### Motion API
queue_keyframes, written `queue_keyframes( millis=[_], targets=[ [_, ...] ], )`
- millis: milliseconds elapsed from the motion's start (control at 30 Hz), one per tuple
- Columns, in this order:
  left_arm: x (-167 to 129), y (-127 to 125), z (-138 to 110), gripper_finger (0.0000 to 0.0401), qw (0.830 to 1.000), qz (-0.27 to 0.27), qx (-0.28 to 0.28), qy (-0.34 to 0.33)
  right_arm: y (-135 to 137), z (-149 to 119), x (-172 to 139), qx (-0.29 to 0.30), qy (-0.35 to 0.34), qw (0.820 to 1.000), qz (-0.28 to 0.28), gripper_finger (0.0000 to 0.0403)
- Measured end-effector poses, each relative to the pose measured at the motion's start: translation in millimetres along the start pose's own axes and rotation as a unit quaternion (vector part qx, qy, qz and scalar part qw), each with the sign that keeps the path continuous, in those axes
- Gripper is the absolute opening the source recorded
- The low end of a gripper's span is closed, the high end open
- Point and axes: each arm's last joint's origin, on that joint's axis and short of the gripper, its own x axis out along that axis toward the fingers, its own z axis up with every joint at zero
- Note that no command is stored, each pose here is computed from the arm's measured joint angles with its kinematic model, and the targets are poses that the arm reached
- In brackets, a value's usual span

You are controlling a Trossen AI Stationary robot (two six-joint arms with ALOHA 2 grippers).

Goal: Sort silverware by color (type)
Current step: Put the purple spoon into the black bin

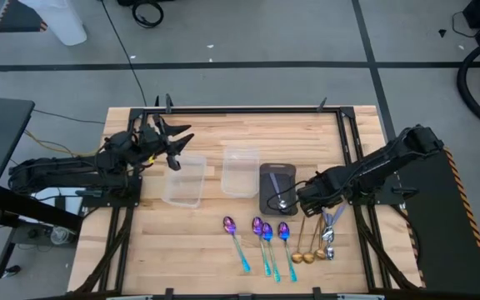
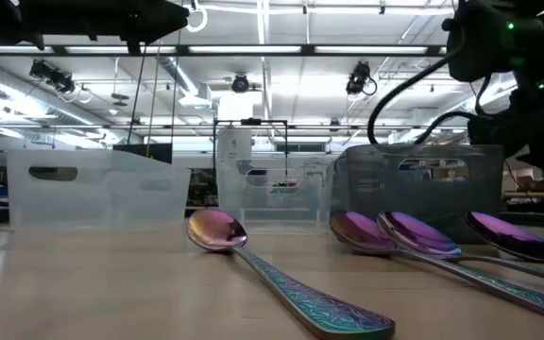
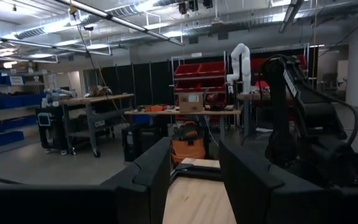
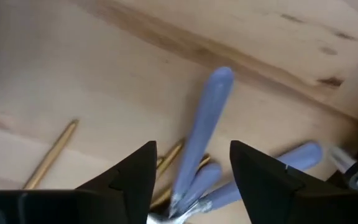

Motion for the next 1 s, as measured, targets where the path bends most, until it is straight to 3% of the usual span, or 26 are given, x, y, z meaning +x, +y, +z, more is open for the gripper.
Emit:
queue_keyframes(
  millis=[300,733,1000],
  targets=[
    [9.7,-2.6,-12.7,0.0144,1.0,-0.003,0.004,0.03,-7.5,3.4,13.0,0.008,-0.005,1.0,-0.003,0.0178],
    [17.7,-6.9,-39.0,0.0144,0.991,-0.004,-0.061,0.118,-10.9,18.4,15.8,-0.028,-0.014,0.998,0.056,0.0066],
    [14.8,-8.5,-48.9,0.0144,0.982,-0.019,-0.082,0.171,-14.9,33.7,-1.7,-0.034,-0.07,0.99,0.114,0.0059]
  ],
)
